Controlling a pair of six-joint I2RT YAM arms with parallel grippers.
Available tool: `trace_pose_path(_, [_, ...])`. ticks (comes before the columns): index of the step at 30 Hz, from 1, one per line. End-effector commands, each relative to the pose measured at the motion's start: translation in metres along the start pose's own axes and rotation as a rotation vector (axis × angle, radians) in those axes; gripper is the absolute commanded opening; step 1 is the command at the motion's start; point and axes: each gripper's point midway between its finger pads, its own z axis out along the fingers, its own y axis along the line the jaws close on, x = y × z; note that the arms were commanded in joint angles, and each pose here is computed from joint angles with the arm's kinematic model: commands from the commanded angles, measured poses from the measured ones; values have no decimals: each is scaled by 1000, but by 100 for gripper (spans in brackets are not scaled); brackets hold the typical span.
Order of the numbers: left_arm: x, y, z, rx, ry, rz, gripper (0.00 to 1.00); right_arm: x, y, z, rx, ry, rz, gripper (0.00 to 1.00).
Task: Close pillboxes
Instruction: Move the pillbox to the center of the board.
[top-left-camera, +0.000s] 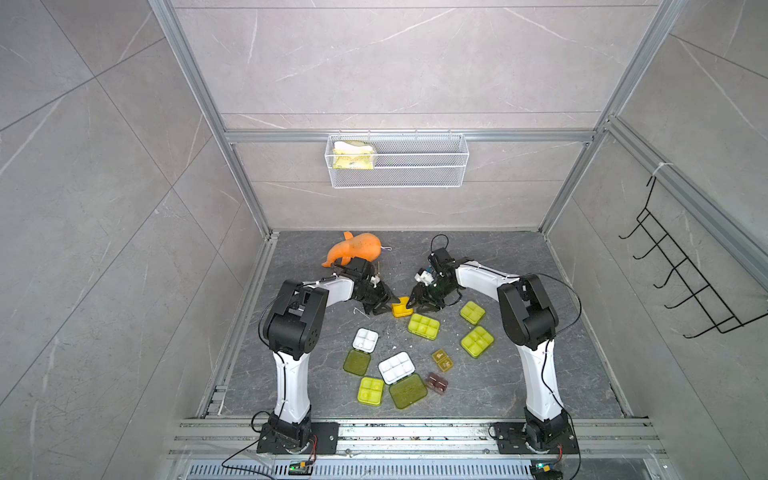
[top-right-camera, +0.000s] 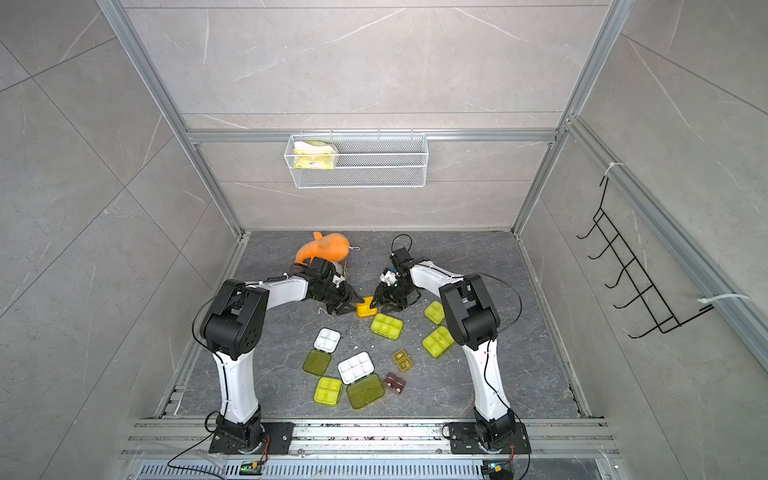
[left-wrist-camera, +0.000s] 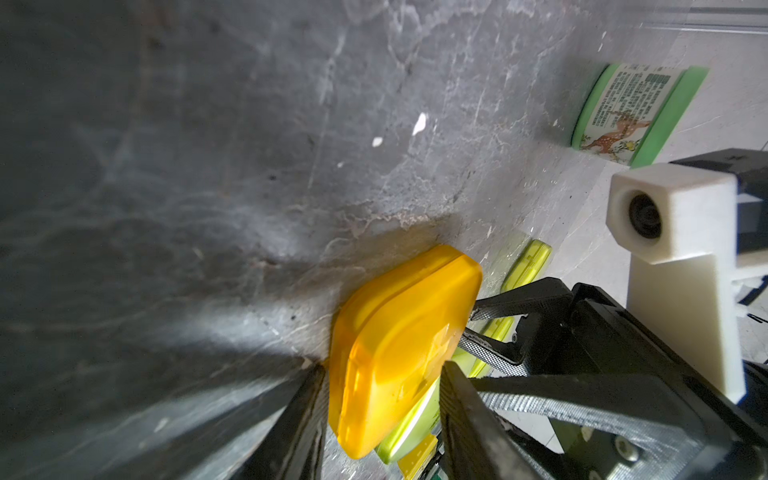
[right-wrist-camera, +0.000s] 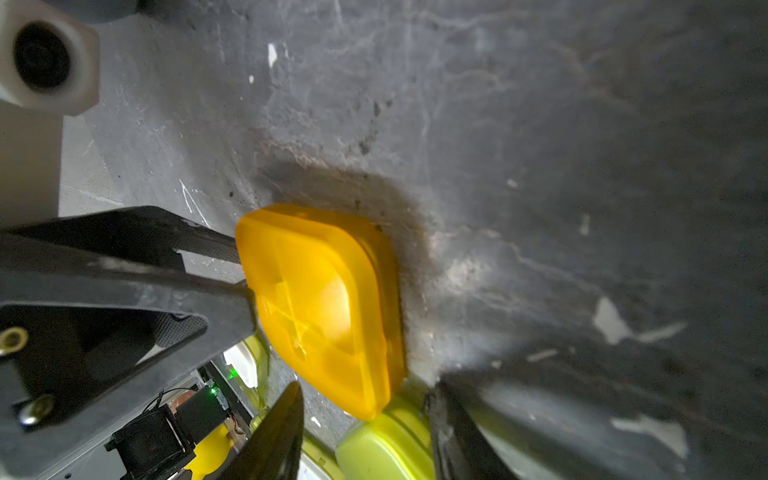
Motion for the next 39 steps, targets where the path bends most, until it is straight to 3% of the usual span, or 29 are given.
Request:
trace_pose_path(1, [2, 8, -3, -31, -7, -13, 47, -2, 3, 4, -21, 3, -5, 50])
trace_pose_path(23, [-25, -12, 8, 13, -45, -40, 46, -23, -5, 10, 39, -12, -11, 32])
trace_pose_path(31, [-24, -12, 6, -2, -46, -38, 47, -41, 6, -2, 36, -42, -34, 37])
trace_pose_path(39, [-11, -5, -8, -31, -66, -30, 55, -38, 16, -26, 42, -82, -81, 46])
